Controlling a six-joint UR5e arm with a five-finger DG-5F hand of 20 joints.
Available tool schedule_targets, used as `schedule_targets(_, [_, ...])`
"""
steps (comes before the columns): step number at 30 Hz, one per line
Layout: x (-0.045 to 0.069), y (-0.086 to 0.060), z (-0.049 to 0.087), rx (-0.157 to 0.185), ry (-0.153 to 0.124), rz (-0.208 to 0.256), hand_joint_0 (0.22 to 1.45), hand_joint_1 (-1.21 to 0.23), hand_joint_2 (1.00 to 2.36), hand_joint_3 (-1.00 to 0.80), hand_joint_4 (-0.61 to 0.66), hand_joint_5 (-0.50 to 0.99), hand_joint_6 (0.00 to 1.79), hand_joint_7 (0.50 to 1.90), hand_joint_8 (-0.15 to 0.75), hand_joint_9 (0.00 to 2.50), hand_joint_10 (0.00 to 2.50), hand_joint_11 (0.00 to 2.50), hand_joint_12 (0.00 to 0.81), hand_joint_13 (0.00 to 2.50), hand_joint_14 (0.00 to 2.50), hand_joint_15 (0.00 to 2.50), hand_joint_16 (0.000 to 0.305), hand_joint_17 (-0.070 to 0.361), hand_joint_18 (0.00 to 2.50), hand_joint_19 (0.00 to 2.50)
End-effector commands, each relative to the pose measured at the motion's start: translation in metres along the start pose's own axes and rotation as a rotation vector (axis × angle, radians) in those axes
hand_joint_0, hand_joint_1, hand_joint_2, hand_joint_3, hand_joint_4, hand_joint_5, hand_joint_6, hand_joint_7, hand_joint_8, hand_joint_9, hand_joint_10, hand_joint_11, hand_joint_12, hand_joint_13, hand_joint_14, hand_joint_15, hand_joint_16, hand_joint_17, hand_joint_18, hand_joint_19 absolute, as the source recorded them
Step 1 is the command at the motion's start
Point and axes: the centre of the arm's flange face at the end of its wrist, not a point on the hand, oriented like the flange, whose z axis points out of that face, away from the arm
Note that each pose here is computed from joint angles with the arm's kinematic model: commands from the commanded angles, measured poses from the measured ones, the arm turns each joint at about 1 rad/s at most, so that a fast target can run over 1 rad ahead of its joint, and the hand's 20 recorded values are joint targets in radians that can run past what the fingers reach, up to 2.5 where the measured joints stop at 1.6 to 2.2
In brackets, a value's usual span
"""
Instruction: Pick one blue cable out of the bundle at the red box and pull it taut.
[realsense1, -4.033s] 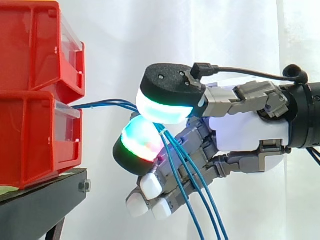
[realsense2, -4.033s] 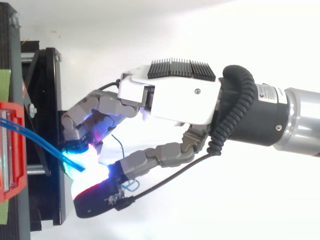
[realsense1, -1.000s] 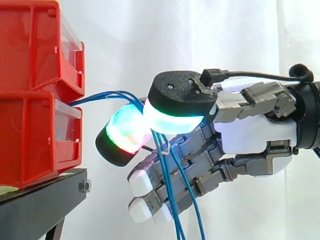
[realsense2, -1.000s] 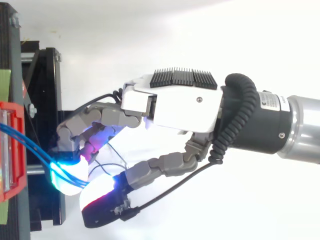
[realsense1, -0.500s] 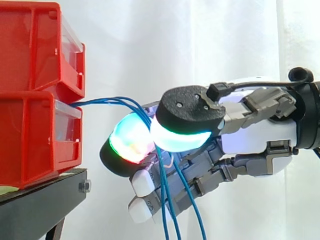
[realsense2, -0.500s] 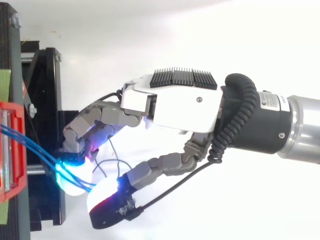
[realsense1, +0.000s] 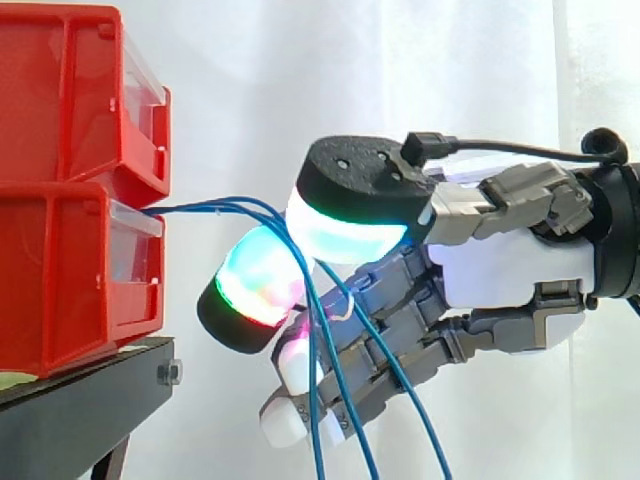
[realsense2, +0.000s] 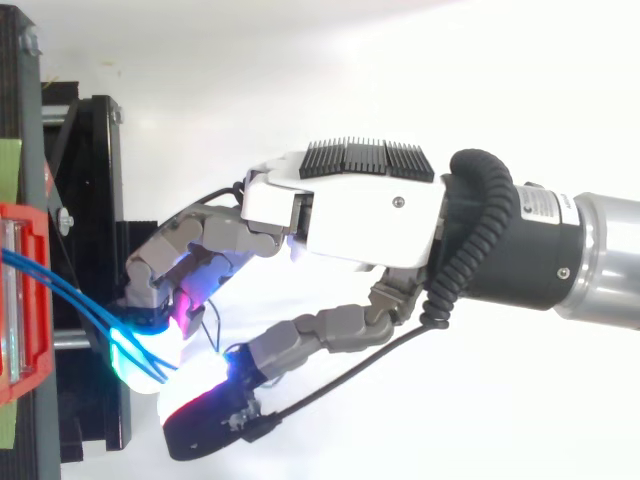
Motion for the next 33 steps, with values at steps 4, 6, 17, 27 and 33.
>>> schedule_targets(4, [0.0006, -0.0009, 0.0002, 0.001, 0.001, 0.000, 0.58, -0.68, 1.00, -0.44, -0.05, -0.12, 0.85, 0.89, 0.267, 0.98, 0.01, 0.53, 0.361, 0.70, 0.01, 0.34, 0.041, 0.091, 0.53, 0.36])
schedule_targets(6, [0.0000, 0.0001, 0.0000, 0.000, -0.001, 0.000, 0.59, -0.74, 1.01, -0.33, -0.04, -0.13, 0.87, 0.92, 0.276, 0.97, 0.01, 0.56, 0.364, 0.70, 0.01, 0.34, 0.041, 0.091, 0.53, 0.35])
schedule_targets(17, [0.0011, 0.0005, -0.0002, 0.000, 0.000, 0.000, 0.78, -0.91, 1.01, -0.39, -0.11, -0.17, 0.94, 1.00, 0.315, 0.94, 0.01, 0.66, 0.372, 0.73, 0.01, 0.32, 0.042, 0.095, 0.61, 0.28])
schedule_targets(27, [0.0014, 0.0006, -0.0002, -0.001, 0.003, 0.005, 0.69, -0.96, 1.00, -0.50, -0.11, -0.12, 0.94, 0.98, 0.234, 0.99, 0.01, 0.63, 0.340, 0.77, 0.01, 0.33, 0.037, 0.082, 0.63, 0.28])
schedule_targets(33, [0.0014, 0.0000, -0.0008, 0.004, 0.005, 0.012, 0.55, -0.83, 1.00, -0.50, -0.08, -0.09, 0.91, 0.94, 0.232, 1.06, 0.01, 0.58, 0.342, 0.80, 0.01, 0.34, 0.037, 0.083, 0.63, 0.31])
